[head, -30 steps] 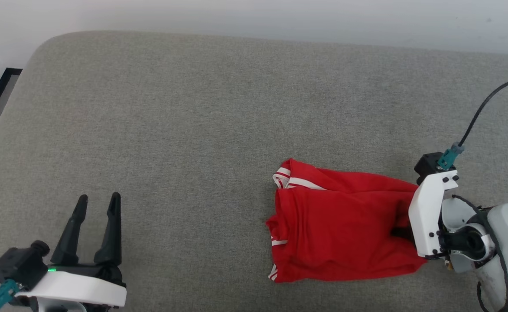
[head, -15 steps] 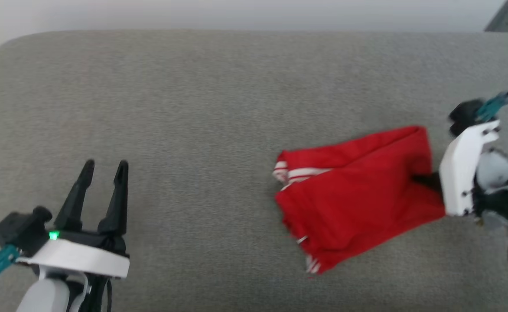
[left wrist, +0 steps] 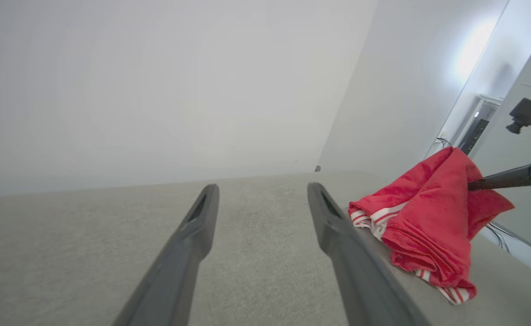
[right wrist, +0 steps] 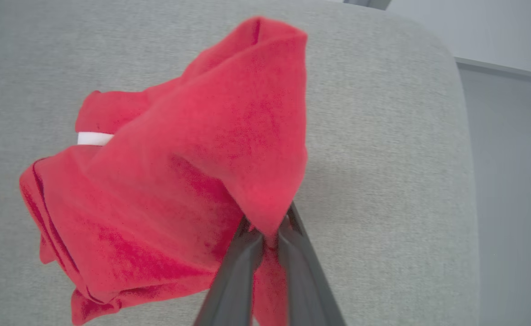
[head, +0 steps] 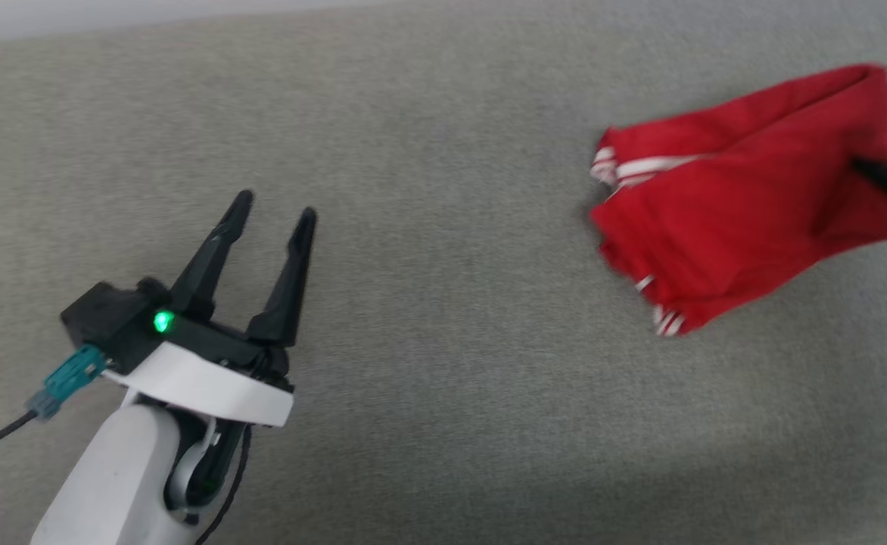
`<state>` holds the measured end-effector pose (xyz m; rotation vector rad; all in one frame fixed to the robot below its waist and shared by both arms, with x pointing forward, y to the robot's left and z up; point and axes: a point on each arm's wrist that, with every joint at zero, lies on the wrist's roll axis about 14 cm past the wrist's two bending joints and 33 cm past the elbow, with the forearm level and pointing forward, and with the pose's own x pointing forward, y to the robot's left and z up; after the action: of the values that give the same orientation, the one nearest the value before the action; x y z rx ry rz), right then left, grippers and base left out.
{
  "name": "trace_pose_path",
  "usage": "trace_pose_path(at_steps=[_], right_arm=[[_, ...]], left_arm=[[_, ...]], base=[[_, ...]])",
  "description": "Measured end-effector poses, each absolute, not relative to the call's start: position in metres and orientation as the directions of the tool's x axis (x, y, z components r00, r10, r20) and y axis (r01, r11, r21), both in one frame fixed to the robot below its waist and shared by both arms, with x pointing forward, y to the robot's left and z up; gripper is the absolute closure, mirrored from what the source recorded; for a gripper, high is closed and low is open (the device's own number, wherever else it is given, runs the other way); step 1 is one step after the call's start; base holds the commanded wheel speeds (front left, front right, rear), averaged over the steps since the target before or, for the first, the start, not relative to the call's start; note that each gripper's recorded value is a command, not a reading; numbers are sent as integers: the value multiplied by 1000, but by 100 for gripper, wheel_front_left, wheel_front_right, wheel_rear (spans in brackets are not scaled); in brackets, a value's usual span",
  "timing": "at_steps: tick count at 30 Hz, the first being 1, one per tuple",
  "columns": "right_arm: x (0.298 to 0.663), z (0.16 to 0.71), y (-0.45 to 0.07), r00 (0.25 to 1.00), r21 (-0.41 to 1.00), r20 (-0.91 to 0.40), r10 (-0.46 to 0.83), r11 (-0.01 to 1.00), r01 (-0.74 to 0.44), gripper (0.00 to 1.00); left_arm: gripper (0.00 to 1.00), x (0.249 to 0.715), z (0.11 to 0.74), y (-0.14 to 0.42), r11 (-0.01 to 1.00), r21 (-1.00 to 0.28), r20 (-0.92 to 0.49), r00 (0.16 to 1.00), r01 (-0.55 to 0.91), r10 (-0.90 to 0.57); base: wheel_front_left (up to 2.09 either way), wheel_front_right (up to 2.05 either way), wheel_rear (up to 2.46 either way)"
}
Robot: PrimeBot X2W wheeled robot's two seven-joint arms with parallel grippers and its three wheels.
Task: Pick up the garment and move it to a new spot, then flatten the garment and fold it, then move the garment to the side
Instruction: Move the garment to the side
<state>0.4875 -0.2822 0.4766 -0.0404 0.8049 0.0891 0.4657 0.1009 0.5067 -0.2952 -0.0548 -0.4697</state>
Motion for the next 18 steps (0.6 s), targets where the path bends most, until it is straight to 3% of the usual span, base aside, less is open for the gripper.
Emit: trace_pose_path(at_steps=[7,18], right_arm=[[493,484,-352,740,-126,-662,-123,991,52,100],[499,486,-423,751,-335,-560,-349,925,180,100]], left_arm=[[0,481,497,48,765,-268,128,809,585,-574],[0,491,484,-2,662,-286,143,714,693,-685]], base=[[0,0,0],[0,0,0]])
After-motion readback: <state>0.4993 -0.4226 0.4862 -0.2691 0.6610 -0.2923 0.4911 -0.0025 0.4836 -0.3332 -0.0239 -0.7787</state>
